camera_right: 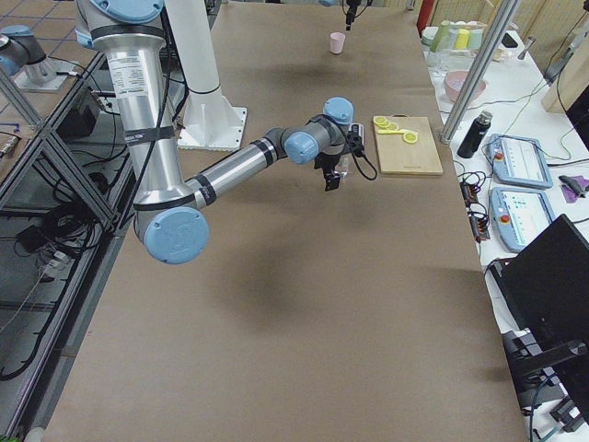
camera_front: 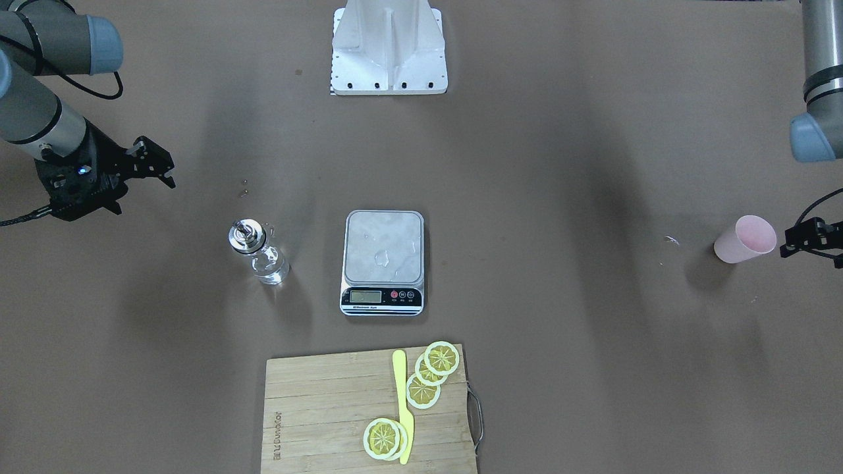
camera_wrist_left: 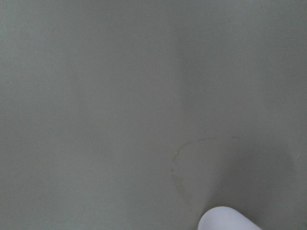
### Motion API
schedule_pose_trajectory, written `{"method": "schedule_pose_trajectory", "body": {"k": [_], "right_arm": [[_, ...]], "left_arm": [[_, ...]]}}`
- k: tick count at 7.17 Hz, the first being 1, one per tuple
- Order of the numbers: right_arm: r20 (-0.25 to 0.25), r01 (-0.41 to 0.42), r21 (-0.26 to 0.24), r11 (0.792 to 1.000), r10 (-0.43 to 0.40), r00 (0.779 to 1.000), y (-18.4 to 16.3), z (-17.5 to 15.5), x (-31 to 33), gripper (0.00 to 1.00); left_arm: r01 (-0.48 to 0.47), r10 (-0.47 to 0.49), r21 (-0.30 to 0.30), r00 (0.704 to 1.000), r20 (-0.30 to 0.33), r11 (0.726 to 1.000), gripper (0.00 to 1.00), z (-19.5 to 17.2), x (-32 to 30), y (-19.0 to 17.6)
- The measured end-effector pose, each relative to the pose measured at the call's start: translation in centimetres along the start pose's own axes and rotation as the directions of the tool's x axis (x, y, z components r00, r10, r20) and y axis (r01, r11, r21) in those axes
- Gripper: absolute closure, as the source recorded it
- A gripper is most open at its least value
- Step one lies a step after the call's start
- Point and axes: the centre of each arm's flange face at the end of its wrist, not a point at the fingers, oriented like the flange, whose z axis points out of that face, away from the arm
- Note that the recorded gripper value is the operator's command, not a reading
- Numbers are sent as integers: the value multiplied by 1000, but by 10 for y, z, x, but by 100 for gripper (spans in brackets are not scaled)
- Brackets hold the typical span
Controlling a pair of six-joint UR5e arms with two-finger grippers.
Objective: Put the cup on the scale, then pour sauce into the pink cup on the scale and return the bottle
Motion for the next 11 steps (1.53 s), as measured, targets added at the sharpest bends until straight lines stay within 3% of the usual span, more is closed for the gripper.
{"method": "schedule_pose_trajectory", "body": {"k": [10,11], "right_arm": [[4,7,-1,1000,-7,1000,-6,3,-10,0],[5,9,0,1000,-9,1000,-7,3,-11,0]], "left_arm": [[-58,58,-7,998,-14,998,3,38,3,39],[-64,64,-13,998,-15,998,11,41,6,39]]}}
